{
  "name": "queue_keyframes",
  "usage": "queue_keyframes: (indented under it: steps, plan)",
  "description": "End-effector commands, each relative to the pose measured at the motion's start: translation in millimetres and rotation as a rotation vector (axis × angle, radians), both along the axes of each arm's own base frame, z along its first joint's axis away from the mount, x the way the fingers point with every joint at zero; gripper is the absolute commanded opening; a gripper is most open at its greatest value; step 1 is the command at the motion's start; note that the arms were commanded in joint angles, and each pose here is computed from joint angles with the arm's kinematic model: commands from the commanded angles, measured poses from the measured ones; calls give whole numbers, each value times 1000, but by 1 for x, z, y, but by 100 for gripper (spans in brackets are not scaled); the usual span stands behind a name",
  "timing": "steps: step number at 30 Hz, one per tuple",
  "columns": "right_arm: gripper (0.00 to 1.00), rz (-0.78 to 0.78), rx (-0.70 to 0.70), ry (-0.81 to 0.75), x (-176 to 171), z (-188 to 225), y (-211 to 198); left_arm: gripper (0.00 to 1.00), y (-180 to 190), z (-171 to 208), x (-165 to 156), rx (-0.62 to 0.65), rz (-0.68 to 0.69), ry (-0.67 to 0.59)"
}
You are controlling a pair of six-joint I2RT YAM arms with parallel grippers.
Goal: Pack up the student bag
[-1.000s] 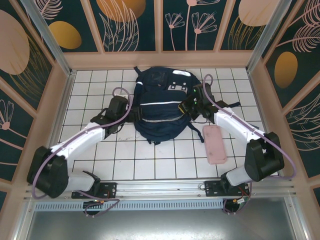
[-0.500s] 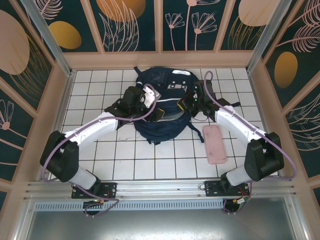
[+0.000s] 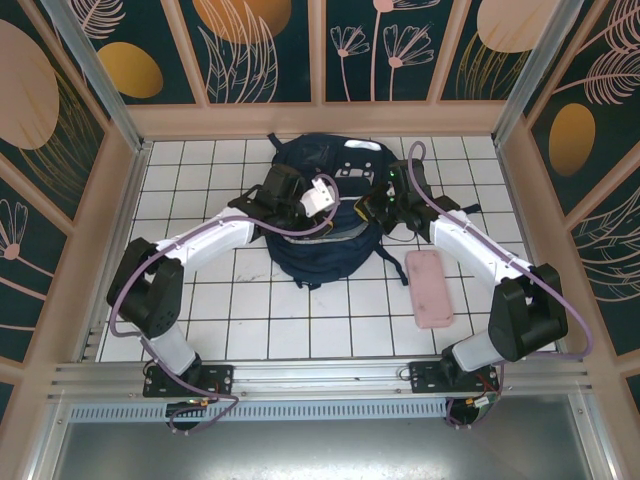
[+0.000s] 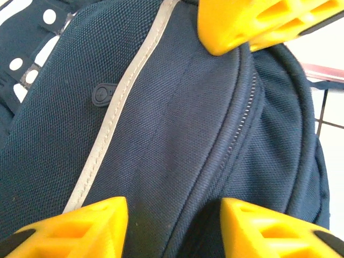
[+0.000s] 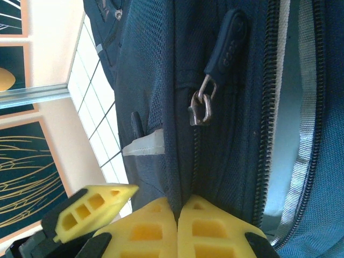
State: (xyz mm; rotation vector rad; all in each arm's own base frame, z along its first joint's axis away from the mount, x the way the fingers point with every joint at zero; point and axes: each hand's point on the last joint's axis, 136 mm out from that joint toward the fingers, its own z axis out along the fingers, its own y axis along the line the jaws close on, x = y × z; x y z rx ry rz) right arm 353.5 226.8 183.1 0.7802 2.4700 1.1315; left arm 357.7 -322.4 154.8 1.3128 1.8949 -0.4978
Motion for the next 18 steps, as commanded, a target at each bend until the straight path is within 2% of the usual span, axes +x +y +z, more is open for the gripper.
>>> queue_keyframes:
  steps: [1, 4, 6, 8, 11, 14, 18]
  plan:
    - [2, 35, 67, -150, 16, 50, 9, 36, 3, -4, 14, 60, 6, -53]
    - [6, 31, 39, -159, 16, 49, 6, 22, 4, 1, 22, 64, 29, -87]
    - [14, 25, -4, -164, 13, 45, 0, 15, 5, 4, 26, 63, 46, -104]
    - [39, 10, -88, -168, 9, 37, -14, 10, 8, 10, 31, 57, 84, -129]
    - [64, -34, -264, -188, 0, 28, -46, 5, 16, 23, 39, 31, 169, -170]
    - [73, -114, -450, -184, -17, 14, -89, 3, 31, 40, 45, -3, 283, -213]
    - [79, -193, -638, -85, -47, -19, -141, 0, 48, 56, 45, -59, 399, -244]
